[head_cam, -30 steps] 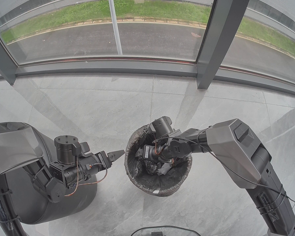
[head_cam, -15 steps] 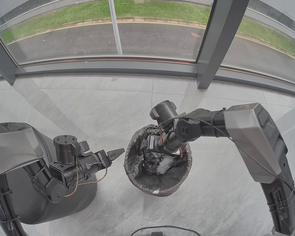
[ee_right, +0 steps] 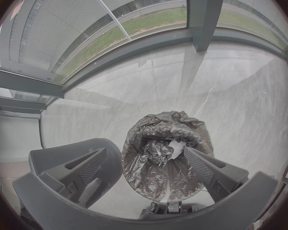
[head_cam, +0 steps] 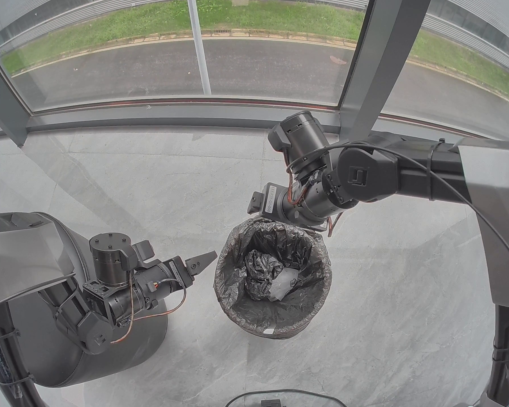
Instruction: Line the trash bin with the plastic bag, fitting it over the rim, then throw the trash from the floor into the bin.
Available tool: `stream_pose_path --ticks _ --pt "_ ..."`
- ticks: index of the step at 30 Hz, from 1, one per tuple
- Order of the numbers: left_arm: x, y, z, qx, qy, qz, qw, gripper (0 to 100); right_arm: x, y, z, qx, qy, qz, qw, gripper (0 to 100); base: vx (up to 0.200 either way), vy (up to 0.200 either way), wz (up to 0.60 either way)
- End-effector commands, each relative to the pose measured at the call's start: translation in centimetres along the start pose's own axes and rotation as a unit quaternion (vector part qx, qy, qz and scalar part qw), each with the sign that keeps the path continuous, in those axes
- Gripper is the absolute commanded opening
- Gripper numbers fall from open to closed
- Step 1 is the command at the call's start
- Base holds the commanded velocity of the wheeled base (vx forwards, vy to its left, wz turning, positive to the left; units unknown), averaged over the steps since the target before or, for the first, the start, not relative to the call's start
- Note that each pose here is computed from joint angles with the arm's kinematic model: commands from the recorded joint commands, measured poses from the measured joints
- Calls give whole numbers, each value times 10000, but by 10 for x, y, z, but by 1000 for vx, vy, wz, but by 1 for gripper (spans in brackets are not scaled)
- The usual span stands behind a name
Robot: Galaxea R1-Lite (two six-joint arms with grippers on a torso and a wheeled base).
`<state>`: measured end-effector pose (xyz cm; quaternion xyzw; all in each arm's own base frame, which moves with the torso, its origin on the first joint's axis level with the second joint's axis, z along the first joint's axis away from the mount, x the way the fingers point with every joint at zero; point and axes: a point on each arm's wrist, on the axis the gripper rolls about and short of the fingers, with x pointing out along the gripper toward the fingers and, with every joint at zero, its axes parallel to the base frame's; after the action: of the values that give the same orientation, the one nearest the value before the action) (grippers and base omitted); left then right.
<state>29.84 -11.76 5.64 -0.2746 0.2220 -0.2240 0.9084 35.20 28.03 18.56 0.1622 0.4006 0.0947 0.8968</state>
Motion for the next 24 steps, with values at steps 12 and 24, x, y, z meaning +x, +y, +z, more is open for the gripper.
stream_pose_path --ticks 12,24 --pt "-64 -44 76 604 -1457 35 9875 100 -85 -27 32 -247 -1229 -334 9916 100 0 0 0" --pt "-189 -105 112 536 -1525 769 9838 100 -98 -40 11 -777 -1783 -892 9768 100 0 0 0"
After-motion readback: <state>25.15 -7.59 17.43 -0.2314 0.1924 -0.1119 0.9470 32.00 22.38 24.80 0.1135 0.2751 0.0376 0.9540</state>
